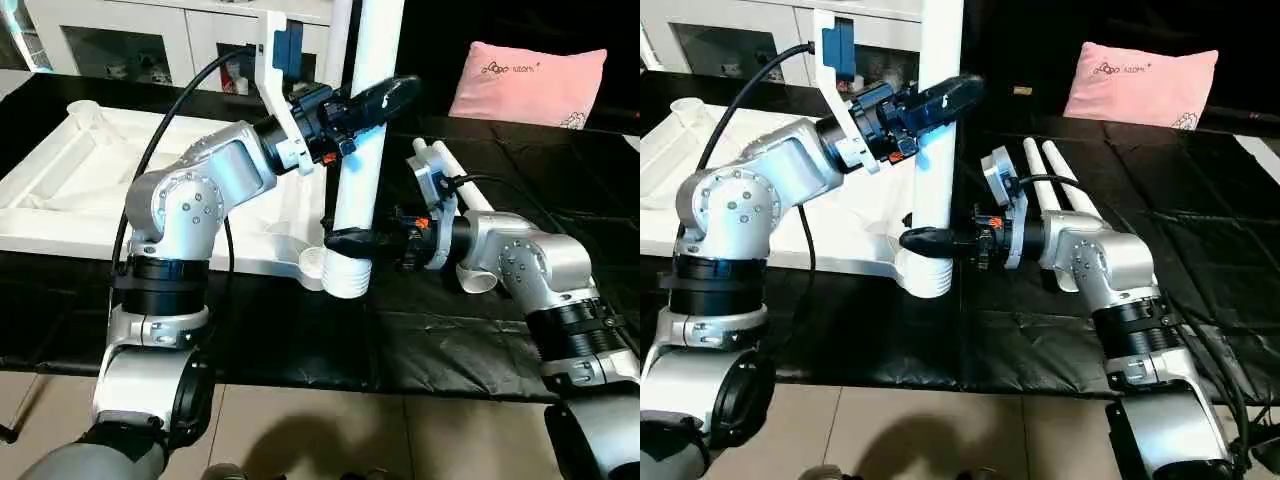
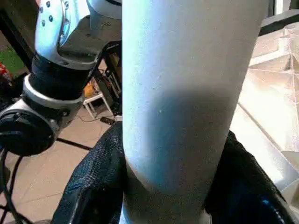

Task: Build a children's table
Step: Pick table leg

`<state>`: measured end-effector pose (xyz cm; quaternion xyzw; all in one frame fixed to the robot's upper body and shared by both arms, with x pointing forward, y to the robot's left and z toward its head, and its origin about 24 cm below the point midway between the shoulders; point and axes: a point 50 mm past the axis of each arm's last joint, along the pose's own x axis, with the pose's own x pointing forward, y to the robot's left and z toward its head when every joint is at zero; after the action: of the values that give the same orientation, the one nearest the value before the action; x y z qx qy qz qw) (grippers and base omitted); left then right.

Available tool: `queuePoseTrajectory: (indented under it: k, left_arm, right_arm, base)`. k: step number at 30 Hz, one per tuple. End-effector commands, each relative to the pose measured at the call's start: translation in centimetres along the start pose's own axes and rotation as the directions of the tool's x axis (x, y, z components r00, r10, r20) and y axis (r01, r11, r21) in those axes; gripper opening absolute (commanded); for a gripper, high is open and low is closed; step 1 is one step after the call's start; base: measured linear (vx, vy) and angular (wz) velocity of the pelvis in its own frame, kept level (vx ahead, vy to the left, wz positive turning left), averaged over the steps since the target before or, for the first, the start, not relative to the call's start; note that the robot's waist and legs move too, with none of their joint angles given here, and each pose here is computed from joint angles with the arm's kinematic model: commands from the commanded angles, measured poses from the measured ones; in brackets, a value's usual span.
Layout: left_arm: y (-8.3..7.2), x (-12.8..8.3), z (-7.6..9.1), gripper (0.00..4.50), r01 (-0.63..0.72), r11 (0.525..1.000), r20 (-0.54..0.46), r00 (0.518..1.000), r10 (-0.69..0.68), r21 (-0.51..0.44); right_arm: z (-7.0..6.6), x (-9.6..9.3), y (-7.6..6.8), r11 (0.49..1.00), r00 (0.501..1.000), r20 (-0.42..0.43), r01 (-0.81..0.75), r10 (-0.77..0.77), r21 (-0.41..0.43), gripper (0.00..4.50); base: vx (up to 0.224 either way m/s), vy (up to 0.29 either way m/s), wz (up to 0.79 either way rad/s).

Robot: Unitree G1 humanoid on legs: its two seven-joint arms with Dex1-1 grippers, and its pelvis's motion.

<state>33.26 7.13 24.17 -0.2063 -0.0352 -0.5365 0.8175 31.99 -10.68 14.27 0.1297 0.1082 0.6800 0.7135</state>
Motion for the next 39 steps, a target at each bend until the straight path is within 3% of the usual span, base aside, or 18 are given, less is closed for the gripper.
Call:
queuePoseTrajectory:
  k: [1, 9, 12, 27, 39]
  left_arm:
    - [0.2, -0.2, 0.1, 1.84, -0.033, 0.999, 0.014, 0.999, 0.033, -0.008]
    - [-0.1, -0.2, 0.1, 1.79, -0.020, 1.000, 0.013, 1.000, 0.020, -0.013]
    - [-0.1, -0.2, 0.2, 1.79, -0.022, 1.000, 0.014, 1.000, 0.022, -0.010]
    - [-1.1, 0.0, 0.5, 1.78, 0.109, 0.994, -0.029, 0.994, -0.109, 0.011]
    - [-1.5, 0.1, 0.8, 1.78, 0.165, 0.986, -0.021, 0.986, -0.165, 0.001]
  right_arm:
    - [1.0, 0.6, 0.3, 0.997, 1.000, -0.012, -0.018, 0.017, -0.076, 1.93]
    - [1.0, 0.6, -0.2, 0.997, 1.000, -0.012, 0.019, -0.020, -0.076, 1.93]
    - [1.4, 0.5, -0.3, 0.999, 1.000, 0.007, 0.013, -0.013, -0.044, 2.63]
    - [1.4, 0.3, -0.2, 0.999, 0.999, -0.027, -0.036, 0.035, -0.016, 3.91]
    - [0.8, 0.1, -0.1, 0.997, 0.997, -0.044, -0.070, 0.071, 0.021, 3.95]
  base:
    - [0.000, 0.000, 0.00]
    - [0.000, 0.000, 0.00]
    - [0.000, 0.000, 0.00]
    - [0.000, 0.000, 0.00]
    - [0.000, 0.000, 0.00]
